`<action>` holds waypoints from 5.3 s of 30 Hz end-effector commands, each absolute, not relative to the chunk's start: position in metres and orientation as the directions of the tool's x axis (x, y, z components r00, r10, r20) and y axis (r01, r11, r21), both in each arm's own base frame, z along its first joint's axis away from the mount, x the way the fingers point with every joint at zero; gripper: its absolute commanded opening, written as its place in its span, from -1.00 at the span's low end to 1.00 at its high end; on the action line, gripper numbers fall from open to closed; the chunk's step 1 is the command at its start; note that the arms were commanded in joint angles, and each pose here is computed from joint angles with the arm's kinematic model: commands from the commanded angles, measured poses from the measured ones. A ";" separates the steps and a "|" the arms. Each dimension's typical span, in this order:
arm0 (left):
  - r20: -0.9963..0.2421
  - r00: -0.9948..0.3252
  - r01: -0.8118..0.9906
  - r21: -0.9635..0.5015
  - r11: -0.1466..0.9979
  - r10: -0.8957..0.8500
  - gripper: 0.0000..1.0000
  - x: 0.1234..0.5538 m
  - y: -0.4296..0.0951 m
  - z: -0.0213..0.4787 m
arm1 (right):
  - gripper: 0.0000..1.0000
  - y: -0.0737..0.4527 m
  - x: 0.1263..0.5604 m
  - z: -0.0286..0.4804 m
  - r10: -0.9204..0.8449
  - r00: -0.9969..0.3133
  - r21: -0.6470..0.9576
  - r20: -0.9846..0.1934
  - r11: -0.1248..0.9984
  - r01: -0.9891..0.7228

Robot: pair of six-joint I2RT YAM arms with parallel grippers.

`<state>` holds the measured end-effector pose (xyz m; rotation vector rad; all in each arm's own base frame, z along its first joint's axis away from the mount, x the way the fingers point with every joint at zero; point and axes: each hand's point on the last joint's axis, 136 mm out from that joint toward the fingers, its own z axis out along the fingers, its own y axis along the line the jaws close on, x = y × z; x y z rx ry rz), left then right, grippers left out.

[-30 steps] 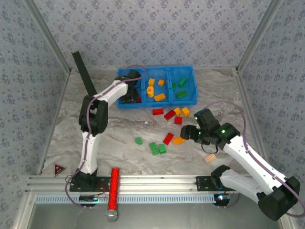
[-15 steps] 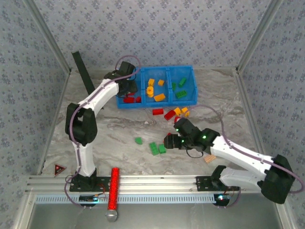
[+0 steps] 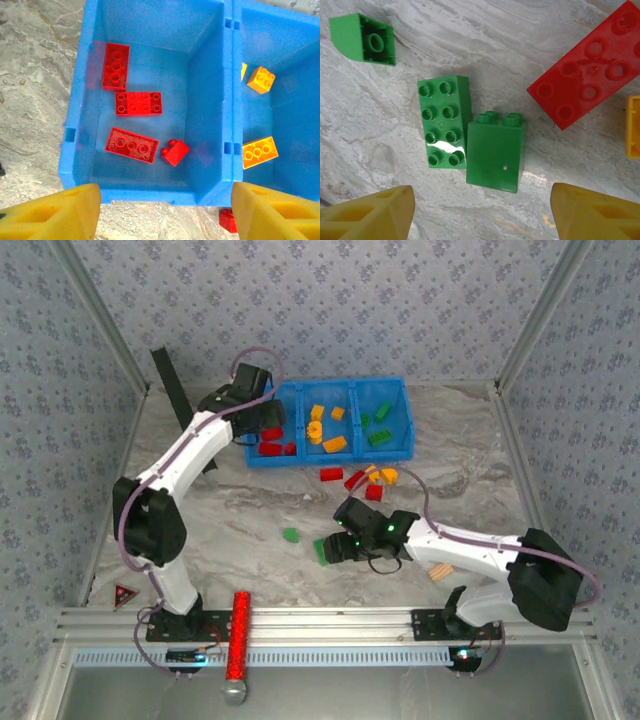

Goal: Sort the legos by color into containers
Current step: Pick up the lego from the bottom-center of the table, then place the lego in the container, then pick up the lego from the center of the table, then place the lego in the container.

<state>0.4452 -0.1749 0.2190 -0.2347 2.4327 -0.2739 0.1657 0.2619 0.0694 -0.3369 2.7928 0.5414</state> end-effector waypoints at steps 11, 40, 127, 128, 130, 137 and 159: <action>-0.556 -0.779 -0.108 -0.335 0.936 -0.289 0.44 0.426 -0.162 0.216 | 0.14 0.268 0.182 0.048 -0.270 -0.919 0.259 -0.288 0.902 -0.346; -0.662 -0.749 0.196 -0.159 0.968 0.043 0.98 0.358 -0.165 0.219 | -0.44 0.148 0.243 0.192 0.031 -0.889 0.400 -0.457 0.900 -0.174; -0.176 -0.907 0.395 -0.042 0.918 0.383 -0.58 0.268 -0.331 0.062 | 0.32 0.096 0.311 0.201 0.172 -0.876 0.246 -0.450 0.967 0.064; -0.206 -0.908 0.382 -0.042 0.923 0.366 -0.58 0.282 -0.324 0.076 | 0.35 0.097 0.295 0.184 0.203 -0.892 0.267 -0.403 0.959 0.098; -0.270 -0.905 0.353 -0.039 0.935 0.330 -0.58 0.311 -0.309 0.106 | 0.40 0.100 0.270 0.157 0.259 -0.909 0.306 -0.326 0.939 0.158; -0.481 -0.853 0.248 -0.031 0.968 0.203 -0.57 0.398 -0.255 0.188 | 0.52 0.112 0.203 0.105 0.398 -0.908 0.352 -0.131 0.875 0.333; -0.480 -0.877 -0.017 0.000 1.000 -0.015 -0.51 0.512 -0.178 0.106 | 0.72 0.133 0.155 0.053 0.480 -0.877 0.303 -0.028 0.840 0.450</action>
